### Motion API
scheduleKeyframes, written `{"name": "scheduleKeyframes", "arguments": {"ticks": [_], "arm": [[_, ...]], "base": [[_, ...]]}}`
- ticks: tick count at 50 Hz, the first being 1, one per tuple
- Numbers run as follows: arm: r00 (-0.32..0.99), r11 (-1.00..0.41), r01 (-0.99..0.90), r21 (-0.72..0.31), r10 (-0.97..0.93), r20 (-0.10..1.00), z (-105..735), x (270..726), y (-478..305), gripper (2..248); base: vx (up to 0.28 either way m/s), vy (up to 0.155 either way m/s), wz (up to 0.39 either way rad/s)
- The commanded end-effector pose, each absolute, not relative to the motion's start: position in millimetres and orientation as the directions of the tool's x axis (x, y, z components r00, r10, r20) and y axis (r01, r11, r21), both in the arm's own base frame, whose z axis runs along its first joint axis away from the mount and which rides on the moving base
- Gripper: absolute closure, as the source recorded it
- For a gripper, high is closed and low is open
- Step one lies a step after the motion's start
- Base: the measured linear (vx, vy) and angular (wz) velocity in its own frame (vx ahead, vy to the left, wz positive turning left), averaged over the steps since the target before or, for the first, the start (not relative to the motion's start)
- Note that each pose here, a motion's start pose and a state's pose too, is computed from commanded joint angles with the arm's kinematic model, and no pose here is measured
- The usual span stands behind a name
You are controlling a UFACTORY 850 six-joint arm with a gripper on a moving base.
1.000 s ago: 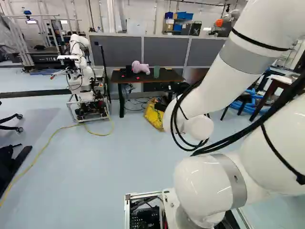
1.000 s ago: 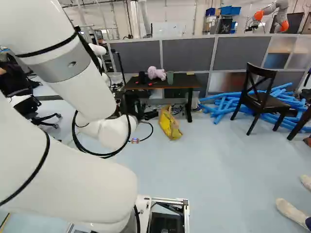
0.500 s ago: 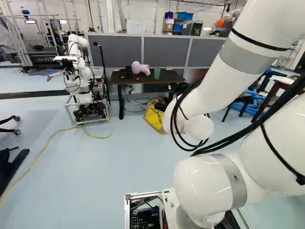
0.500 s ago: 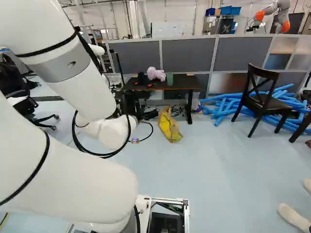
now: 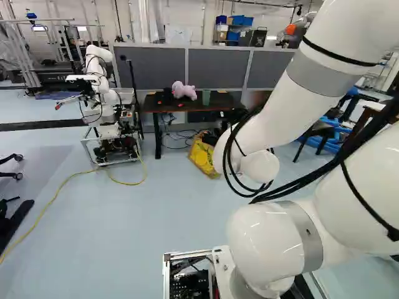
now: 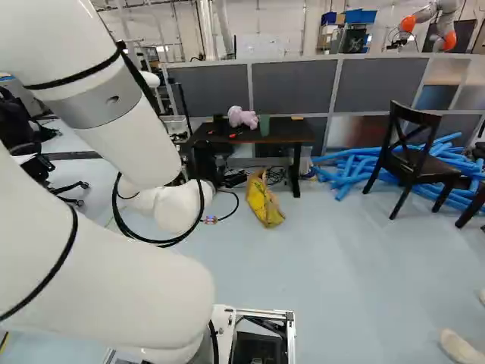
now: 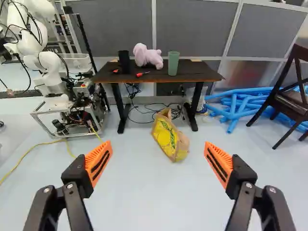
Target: Pick up the bag on the ground and place it on the table
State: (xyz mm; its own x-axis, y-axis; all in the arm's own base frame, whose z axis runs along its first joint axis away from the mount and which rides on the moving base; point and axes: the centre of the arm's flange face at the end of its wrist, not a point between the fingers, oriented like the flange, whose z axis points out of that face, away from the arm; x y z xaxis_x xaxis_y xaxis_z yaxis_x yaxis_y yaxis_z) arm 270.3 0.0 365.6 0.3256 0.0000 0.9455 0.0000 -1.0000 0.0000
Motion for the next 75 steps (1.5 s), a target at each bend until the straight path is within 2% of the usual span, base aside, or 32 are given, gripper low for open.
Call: {"name": "scheduleKeyframes", "arguments": {"ticks": [27, 45, 75], "arm": [[0.326, -1.000, 0.000, 0.000, 0.000, 0.946, 365.6, 270.3, 0.0, 3], [0.326, -1.000, 0.000, 0.000, 0.000, 0.946, 365.6, 270.3, 0.0, 3], [0.326, -1.000, 0.000, 0.000, 0.000, 0.946, 365.6, 270.3, 0.0, 3]], "base": [[0.114, -0.044, -0.003], [0.175, -0.073, -0.169], [0.200, -0.002, -0.038]]}}
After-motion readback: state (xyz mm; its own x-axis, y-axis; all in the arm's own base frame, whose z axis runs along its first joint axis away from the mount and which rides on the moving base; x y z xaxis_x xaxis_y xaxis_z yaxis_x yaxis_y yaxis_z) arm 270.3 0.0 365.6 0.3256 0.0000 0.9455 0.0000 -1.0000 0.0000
